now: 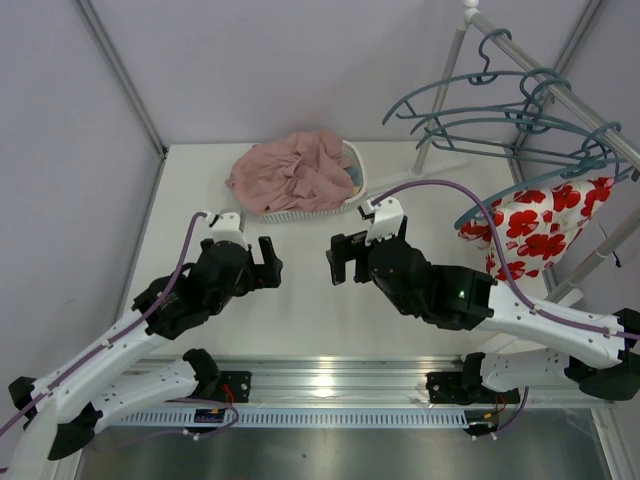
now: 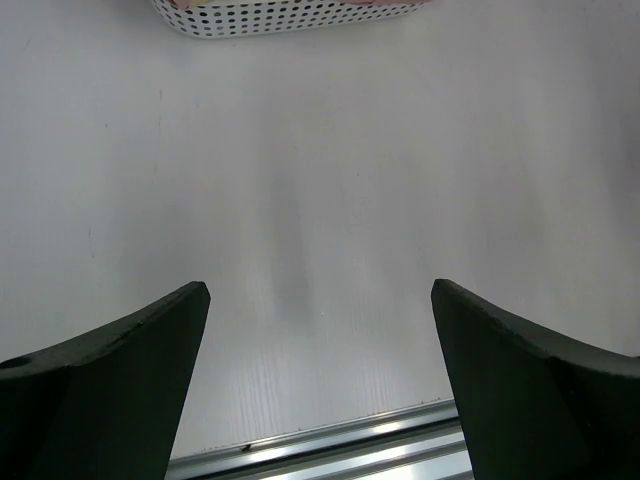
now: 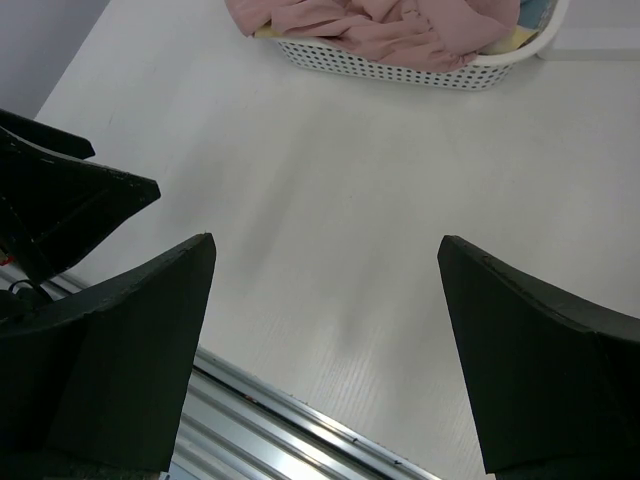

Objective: Place the skirt on the hanger

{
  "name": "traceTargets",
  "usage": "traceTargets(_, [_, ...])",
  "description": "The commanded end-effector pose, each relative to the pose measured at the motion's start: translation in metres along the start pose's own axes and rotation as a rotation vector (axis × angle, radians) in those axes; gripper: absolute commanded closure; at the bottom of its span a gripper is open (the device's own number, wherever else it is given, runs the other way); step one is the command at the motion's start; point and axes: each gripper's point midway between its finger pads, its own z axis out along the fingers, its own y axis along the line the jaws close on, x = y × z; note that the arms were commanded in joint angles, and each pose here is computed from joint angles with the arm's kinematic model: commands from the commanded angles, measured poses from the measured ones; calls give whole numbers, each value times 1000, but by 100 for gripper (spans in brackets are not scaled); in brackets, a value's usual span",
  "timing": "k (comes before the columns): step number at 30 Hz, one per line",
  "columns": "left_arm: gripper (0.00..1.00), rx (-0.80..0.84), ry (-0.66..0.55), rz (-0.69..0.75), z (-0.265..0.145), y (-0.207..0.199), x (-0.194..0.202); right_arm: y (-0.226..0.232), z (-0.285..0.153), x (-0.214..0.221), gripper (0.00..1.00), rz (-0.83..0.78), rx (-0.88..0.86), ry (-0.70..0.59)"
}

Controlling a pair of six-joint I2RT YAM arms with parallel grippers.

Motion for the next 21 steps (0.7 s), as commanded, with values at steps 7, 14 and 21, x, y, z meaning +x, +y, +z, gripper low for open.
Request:
traceTargets(7, [0, -1, -64, -32, 1, -3, -14, -4, -2, -5, 1, 54, 3, -35])
traceTargets(14, [1, 4, -149, -20, 11, -23, -69, -4, 5, 7, 1, 47, 11, -25])
traceTargets(21, [1, -27, -59, -11, 93, -41, -104, -13, 14, 24, 1, 82, 48, -24])
